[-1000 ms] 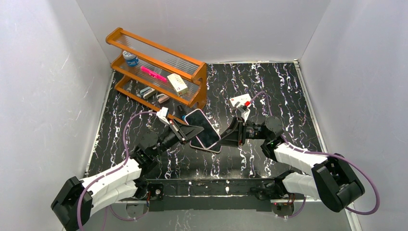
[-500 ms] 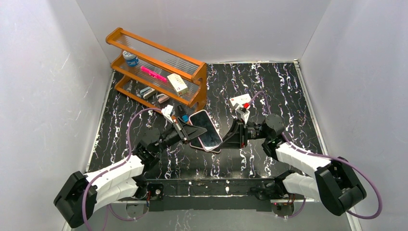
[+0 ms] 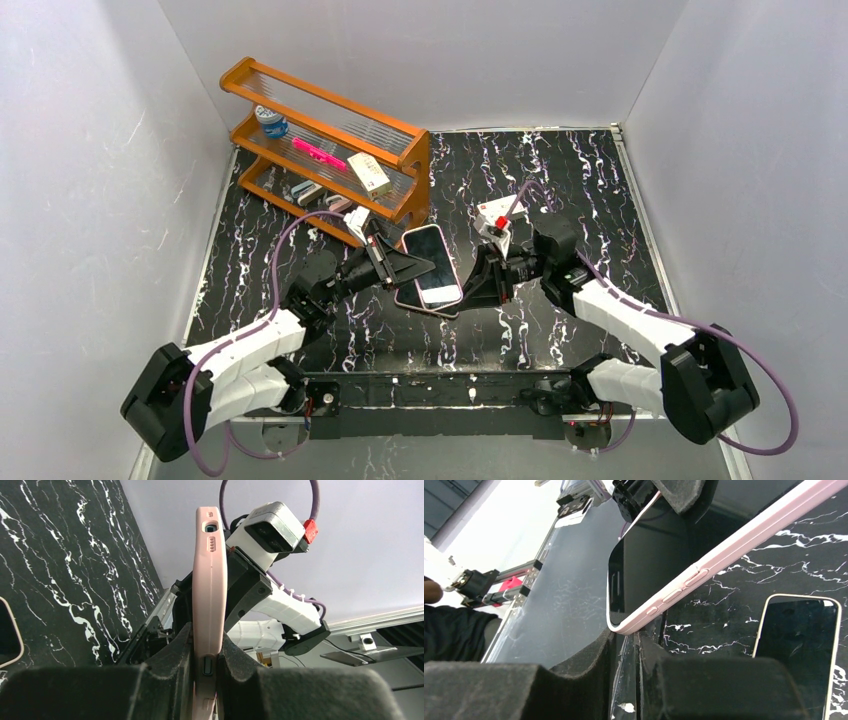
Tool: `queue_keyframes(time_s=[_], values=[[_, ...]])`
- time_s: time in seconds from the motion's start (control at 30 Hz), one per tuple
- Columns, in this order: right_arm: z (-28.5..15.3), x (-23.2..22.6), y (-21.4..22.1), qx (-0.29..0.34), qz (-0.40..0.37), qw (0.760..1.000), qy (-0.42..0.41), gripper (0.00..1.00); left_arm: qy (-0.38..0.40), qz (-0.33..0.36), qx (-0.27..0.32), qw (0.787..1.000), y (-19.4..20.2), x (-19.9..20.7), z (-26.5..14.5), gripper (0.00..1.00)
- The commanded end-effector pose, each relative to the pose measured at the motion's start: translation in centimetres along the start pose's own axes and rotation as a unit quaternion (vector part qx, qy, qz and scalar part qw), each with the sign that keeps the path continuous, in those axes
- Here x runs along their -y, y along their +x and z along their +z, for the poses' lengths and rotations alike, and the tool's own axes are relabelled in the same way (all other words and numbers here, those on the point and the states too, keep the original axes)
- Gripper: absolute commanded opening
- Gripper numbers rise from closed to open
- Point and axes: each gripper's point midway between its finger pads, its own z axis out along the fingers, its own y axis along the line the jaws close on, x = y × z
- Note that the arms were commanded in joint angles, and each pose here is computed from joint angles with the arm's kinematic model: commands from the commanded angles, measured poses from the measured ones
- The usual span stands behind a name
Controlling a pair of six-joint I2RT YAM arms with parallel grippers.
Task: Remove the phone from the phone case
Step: Remove the phone case from the phone.
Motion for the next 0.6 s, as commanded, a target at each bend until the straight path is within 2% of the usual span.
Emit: queue_keyframes(time_s=[0.0, 0.13, 0.27, 0.33, 0.43, 0.57], values=[[0.6, 3.9, -2.7, 0.016, -0.062, 0.995, 0.071, 0.01, 0.090, 0.028, -0.095, 0.991, 3.4, 5.4, -0.8, 0.00], [0.4, 3.6, -1.9, 0.012, -0.048, 0.996, 0.074, 0.03, 0.071, 0.061, -0.082, 0.992, 3.0, 4.6, -0.8, 0.00], [0.1, 2.6, -0.8, 0.003, -0.033, 0.997, 0.067, 0.24, -0.014, 0.151, -0.070, 0.986, 2.0, 1.8, -0.7, 0.00], [0.0, 2.1, -0.3, 0.000, -0.031, 0.998, 0.063, 0.33, -0.031, 0.192, -0.072, 0.978, 1.5, 1.9, -0.9, 0.00], [-0.1, 1.3, -0.1, 0.000, -0.040, 0.998, 0.052, 0.40, -0.032, 0.221, -0.074, 0.972, 1.1, 2.9, -1.0, 0.00], [0.0, 0.4, -0.8, 0.005, -0.057, 0.998, 0.032, 0.45, -0.015, 0.212, -0.090, 0.973, 1.7, 3.3, -0.9, 0.00]])
